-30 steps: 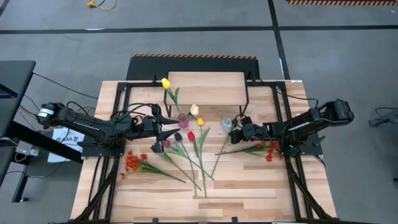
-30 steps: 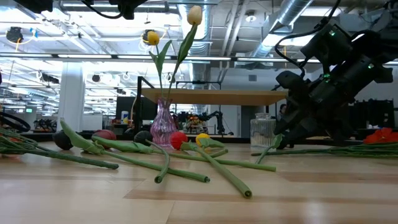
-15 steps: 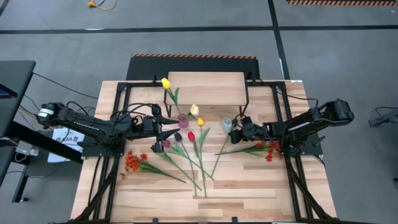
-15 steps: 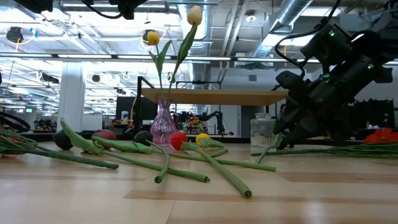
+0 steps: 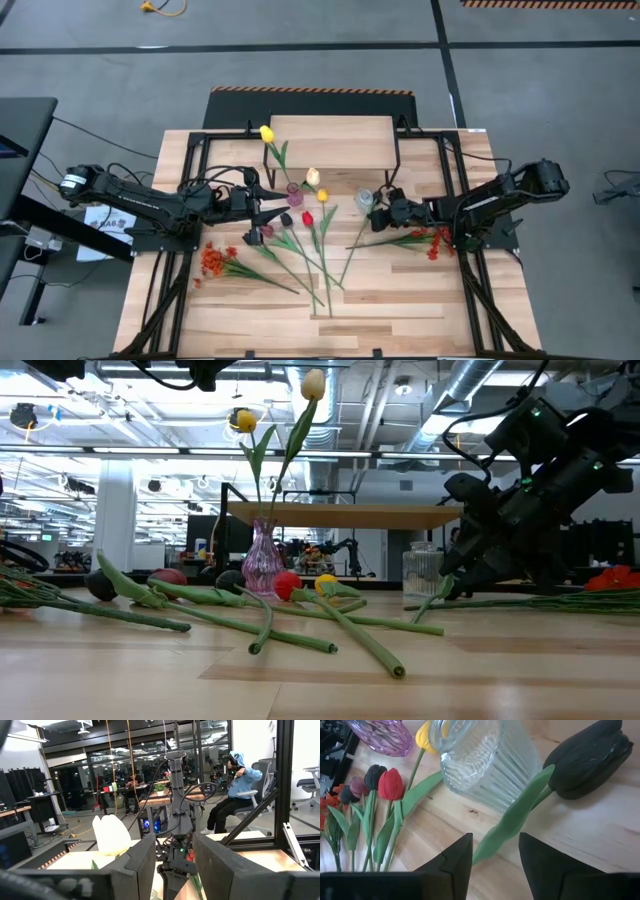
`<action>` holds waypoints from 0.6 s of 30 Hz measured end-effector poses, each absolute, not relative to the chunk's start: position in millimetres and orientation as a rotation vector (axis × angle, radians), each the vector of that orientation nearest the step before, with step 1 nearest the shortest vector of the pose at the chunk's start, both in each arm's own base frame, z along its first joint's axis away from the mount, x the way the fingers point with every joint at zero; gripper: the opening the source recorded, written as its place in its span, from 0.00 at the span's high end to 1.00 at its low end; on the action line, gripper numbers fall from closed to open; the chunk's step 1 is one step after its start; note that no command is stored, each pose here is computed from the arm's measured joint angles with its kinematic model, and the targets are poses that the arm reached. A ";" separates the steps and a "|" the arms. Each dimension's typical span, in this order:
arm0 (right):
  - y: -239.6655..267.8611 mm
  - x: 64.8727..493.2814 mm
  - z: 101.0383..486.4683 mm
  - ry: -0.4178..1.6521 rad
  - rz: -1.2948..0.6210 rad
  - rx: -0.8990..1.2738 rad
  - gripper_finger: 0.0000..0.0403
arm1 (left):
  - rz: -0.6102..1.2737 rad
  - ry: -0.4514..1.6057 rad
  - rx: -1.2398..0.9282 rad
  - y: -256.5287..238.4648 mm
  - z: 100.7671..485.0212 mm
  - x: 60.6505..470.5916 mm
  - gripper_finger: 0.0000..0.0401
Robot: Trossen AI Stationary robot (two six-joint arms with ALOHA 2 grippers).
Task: Pick and place flowers into a vace then onto a shelf
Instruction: Put the top black tulip into the purple vase
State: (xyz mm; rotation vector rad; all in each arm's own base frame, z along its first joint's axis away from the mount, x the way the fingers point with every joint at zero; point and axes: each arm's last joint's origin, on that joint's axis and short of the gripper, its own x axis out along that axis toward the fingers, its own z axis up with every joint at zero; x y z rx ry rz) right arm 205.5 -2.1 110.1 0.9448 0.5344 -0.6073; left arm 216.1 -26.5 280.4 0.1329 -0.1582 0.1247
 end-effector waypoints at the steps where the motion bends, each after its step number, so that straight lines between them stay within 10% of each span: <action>1: -2.1 205.6 110.1 0.533 -0.609 0.951 0.61 | 0.124 -0.158 0.133 -26.5 280.4 216.1 0.70; 18: 2.3 254.2 94.1 0.648 -0.572 0.915 0.61 | 0.123 -0.141 0.137 -26.6 278.8 216.4 0.70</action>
